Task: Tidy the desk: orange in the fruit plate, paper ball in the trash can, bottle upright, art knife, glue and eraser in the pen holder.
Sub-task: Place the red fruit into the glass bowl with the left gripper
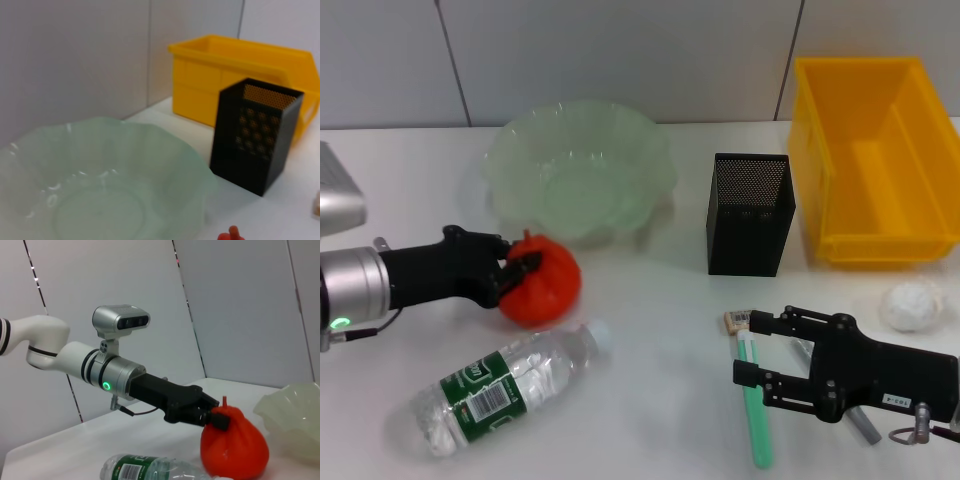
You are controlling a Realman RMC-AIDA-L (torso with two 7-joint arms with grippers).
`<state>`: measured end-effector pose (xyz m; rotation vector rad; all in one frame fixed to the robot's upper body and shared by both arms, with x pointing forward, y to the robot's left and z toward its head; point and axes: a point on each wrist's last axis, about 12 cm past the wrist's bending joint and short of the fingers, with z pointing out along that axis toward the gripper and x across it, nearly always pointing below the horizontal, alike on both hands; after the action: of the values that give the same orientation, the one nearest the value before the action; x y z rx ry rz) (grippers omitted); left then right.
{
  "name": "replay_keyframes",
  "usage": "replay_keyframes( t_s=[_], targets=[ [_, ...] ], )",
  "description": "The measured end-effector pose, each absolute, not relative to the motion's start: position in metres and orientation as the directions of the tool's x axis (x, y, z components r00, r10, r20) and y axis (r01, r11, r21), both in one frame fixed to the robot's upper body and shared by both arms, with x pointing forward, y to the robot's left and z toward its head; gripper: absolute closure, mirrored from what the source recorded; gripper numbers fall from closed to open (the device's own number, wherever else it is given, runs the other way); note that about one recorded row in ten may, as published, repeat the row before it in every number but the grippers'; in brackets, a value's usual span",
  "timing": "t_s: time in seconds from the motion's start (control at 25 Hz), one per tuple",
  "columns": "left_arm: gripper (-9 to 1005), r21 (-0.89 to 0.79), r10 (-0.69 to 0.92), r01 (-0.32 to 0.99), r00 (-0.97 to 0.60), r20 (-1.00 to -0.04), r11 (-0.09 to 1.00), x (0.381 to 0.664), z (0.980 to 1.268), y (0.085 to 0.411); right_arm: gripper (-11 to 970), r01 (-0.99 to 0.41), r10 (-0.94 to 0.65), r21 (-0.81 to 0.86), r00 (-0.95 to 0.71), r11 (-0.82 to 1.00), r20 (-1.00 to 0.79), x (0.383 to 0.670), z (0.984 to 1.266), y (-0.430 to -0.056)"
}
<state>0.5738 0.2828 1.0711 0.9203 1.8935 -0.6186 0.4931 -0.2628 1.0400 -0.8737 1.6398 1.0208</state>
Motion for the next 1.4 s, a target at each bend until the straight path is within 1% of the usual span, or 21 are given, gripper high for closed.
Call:
replay_keyframes(
  t_s=[0.2, 0.28, 0.32, 0.44, 0.48, 0.64, 0.72, 0.76, 0.84, 0.92, 0.96, 1.0, 1.04, 1.08, 1.2, 1.24, 1.4],
  targets=[
    [858, -0.056, 0.305, 0.796, -0.294, -0.906, 0.602, 0.57, 1.079, 0.297, 263, -0.898, -0.074, 0.215, -0.261, 0.383, -0.962, 0.493, 1.041, -0.262],
    [871, -0.056, 0.305, 0.796, -0.294, -0.906, 0.602, 0.57, 1.079, 0.297, 263, -0.899, -0.074, 0.214, -0.261, 0.382, -0.963, 0.493, 1.041, -0.262],
    [878, -0.071, 0.258, 0.797, -0.276, -0.926, 0.599, 0.567, 1.087, 0.306, 263, -0.899, -0.074, 0.214, -0.26, 0.382, -0.963, 0.494, 1.041, -0.262],
    [898, -0.093, 0.187, 0.805, -0.246, -0.951, 0.586, 0.564, 1.101, 0.314, 263, -0.9, -0.074, 0.213, -0.259, 0.38, -0.963, 0.494, 1.041, -0.262],
    [905, -0.104, 0.13, 0.82, -0.212, -0.969, 0.562, 0.561, 1.111, 0.318, 263, -0.9, -0.074, 0.213, -0.259, 0.38, -0.963, 0.494, 1.041, -0.262],
    [931, -0.096, 0.038, 0.837, -0.138, -0.99, 0.538, 0.559, 1.124, 0.318, 263, -0.9, -0.073, 0.214, -0.259, 0.379, -0.963, 0.494, 1.041, -0.262],
    [931, -0.072, -0.013, 0.839, -0.078, -0.997, 0.539, 0.563, 1.128, 0.305, 264, -0.901, -0.073, 0.215, -0.26, 0.377, -0.963, 0.494, 1.041, -0.262],
    [931, -0.052, -0.02, 0.835, -0.05, -0.999, 0.547, 0.57, 1.128, 0.292, 264, -0.901, -0.072, 0.215, -0.26, 0.377, -0.963, 0.493, 1.041, -0.261],
    [931, -0.045, -0.018, 0.828, -0.042, -0.999, 0.559, 0.578, 1.126, 0.281, 264, -0.901, -0.073, 0.216, -0.26, 0.375, -0.963, 0.493, 1.041, -0.261],
    [931, -0.062, -0.023, 0.81, -0.06, -0.998, 0.583, 0.59, 1.121, 0.267, 264, -0.902, -0.072, 0.216, -0.261, 0.375, -0.963, 0.493, 1.041, -0.261],
    [931, -0.062, -0.023, 0.81, -0.06, -0.998, 0.583, 0.59, 1.121, 0.267, 264, -0.902, -0.072, 0.216, -0.261, 0.375, -0.963, 0.493, 1.041, -0.261],
    [930, -0.081, -0.029, 0.798, -0.079, -0.996, 0.597, 0.597, 1.118, 0.259, 264, -0.902, -0.071, 0.216, -0.261, 0.374, -0.963, 0.493, 1.041, -0.261],
    [930, -0.099, -0.022, 0.763, -0.11, -0.994, 0.639, 0.611, 1.112, 0.246, 264, -0.902, -0.072, 0.215, -0.259, 0.374, -0.963, 0.493, 1.041, -0.261],
    [930, -0.094, -0.011, 0.751, -0.115, -0.993, 0.654, 0.615, 1.11, 0.242, 264, -0.904, -0.072, 0.212, -0.256, 0.372, -0.964, 0.493, 1.041, -0.26],
    [930, -0.078, 0.018, 0.736, -0.121, -0.992, 0.672, 0.624, 1.108, 0.233, 263, -0.91, -0.07, 0.204, -0.245, 0.362, -0.967, 0.492, 1.04, -0.257],
    [930, -0.058, 0.056, 0.73, -0.131, -0.99, 0.681, 0.631, 1.105, 0.221, 263, -0.91, -0.07, 0.203, -0.244, 0.36, -0.967, 0.492, 1.04, -0.257],
    [932, -0.038, 0.104, 0.719, -0.152, -0.983, 0.694, 0.638, 1.102, 0.212, 263, -0.913, -0.071, 0.2, -0.239, 0.357, -0.968, 0.493, 1.04, -0.256]
  ],
)
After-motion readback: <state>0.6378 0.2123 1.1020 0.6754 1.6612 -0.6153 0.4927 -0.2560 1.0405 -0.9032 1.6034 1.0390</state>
